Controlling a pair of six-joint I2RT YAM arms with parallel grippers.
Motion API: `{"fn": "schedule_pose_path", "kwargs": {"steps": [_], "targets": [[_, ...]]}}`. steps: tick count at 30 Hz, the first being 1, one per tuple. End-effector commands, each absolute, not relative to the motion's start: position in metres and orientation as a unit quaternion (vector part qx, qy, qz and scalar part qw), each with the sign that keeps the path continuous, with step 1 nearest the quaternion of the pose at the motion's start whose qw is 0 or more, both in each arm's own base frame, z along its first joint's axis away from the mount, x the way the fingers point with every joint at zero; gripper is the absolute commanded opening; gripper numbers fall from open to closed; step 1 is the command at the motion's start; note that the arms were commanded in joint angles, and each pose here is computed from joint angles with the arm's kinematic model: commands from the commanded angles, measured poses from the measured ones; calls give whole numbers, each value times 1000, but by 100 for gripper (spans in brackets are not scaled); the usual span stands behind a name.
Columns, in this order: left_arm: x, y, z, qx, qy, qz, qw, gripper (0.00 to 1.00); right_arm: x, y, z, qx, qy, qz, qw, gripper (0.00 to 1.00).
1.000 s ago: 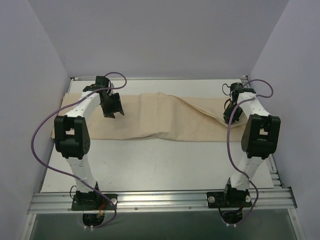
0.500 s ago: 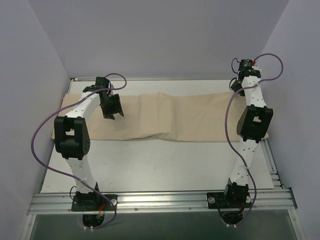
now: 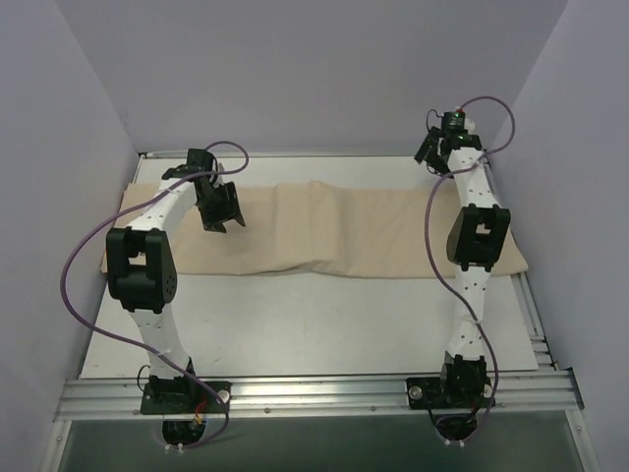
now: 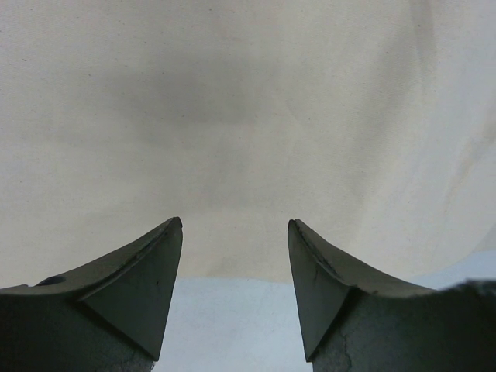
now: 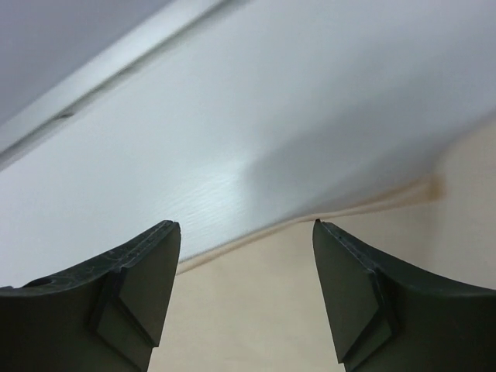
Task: Open and lay out the surgical kit
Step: Open the surgical kit at the center of the board.
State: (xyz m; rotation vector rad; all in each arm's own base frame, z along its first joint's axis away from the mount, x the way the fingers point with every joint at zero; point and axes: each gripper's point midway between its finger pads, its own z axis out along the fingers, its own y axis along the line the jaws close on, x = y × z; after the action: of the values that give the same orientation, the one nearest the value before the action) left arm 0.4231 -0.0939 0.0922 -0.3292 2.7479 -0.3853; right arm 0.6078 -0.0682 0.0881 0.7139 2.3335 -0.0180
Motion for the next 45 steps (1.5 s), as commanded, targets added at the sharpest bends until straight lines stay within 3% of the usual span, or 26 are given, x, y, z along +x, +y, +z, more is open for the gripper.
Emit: {"fn": "schedule_pose_path", "kwargs": {"steps": [1,6,15,23,45], "targets": [[438,-95,119,-117,958,-157,207,66,639,86,153,152,886,128,419,69],[439,-90,113,-129,959,-163,193,66,643,204,183,76,856,189,475,52],[439,-80,113,-148,955,-163,200,66,626,296,180,7,845,223,486,48],[442,-82,121,-157,948,-172,216,66,611,301,163,-8,862,117,493,42],[435,-76,119,-158,948,-175,213,66,582,314,108,-37,895,76,439,41]]}}
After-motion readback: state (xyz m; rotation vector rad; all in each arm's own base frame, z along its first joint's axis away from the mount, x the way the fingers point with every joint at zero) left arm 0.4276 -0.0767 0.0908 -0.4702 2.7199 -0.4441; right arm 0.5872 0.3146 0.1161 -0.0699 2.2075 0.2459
